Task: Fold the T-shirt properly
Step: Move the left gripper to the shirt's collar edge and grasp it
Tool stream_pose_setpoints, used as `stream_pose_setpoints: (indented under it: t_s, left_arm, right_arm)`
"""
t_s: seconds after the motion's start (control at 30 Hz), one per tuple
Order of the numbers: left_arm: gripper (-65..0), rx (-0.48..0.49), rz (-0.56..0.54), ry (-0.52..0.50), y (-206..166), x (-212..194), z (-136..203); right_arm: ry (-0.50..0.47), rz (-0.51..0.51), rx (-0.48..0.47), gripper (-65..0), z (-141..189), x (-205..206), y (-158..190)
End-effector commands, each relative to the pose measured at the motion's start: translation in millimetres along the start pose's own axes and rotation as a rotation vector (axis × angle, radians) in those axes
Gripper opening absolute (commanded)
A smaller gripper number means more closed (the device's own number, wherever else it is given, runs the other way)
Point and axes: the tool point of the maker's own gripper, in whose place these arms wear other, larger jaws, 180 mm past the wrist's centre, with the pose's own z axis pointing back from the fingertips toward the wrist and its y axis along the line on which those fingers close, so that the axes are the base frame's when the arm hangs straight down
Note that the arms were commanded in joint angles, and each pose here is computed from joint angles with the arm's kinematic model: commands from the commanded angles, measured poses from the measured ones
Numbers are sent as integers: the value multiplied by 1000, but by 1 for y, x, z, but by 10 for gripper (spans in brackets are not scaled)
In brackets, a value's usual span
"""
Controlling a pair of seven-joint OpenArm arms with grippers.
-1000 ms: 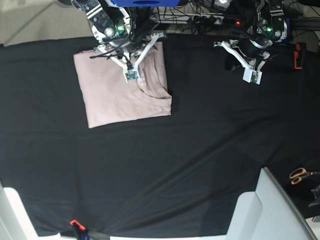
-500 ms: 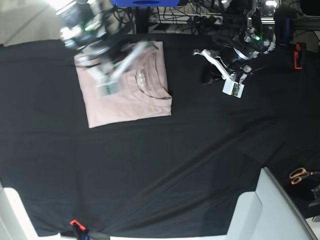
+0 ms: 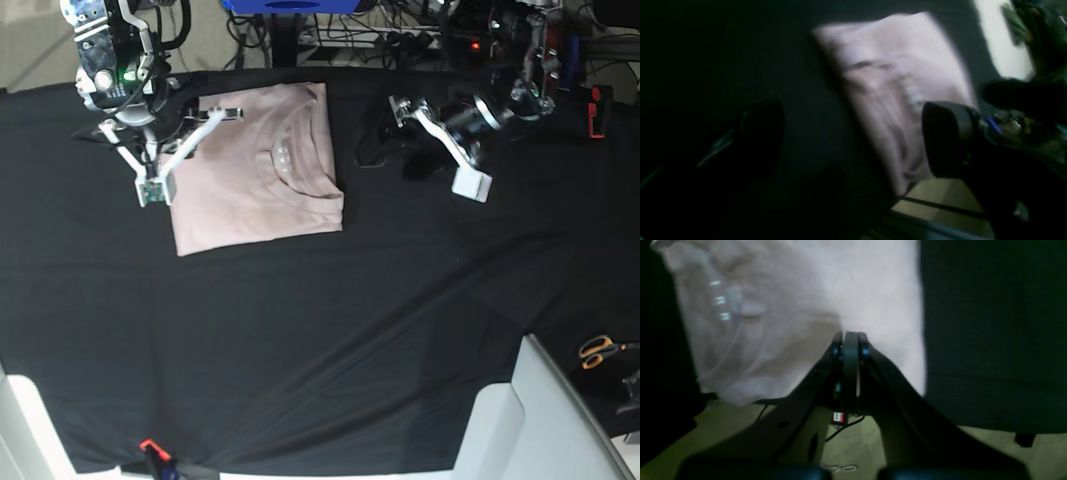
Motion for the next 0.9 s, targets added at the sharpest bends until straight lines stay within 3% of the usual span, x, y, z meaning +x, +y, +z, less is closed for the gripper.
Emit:
stream_pose_setpoints:
  t_s: [0.0, 0.23, 0.63, 0.73, 0.8, 0.87]
  left_arm:
    - [-10, -23, -10, -27, -5, 8, -5]
    - [-10, -64, -45, 145, -24, -40, -47]
    - [-12, -82, -23, 186, -33, -46, -84]
    - [-20, -88, -14, 183, -36, -45, -89]
    - [-104, -87, -10, 188, -34, -44, -91]
    - [-253, -85, 3, 198, -32, -47, -94]
  right_arm:
    - [-35, 2, -5, -650, 3, 9, -4]
    - [-32, 5, -14, -650, 4, 8, -8]
    - [-22, 3, -18, -650, 4, 3, -9]
    - [-45, -26, -59, -650, 6, 3, -27]
    - [-72, -49, -97, -650, 9, 1, -43]
    - [-105, -68, -137, -650, 13, 1, -58]
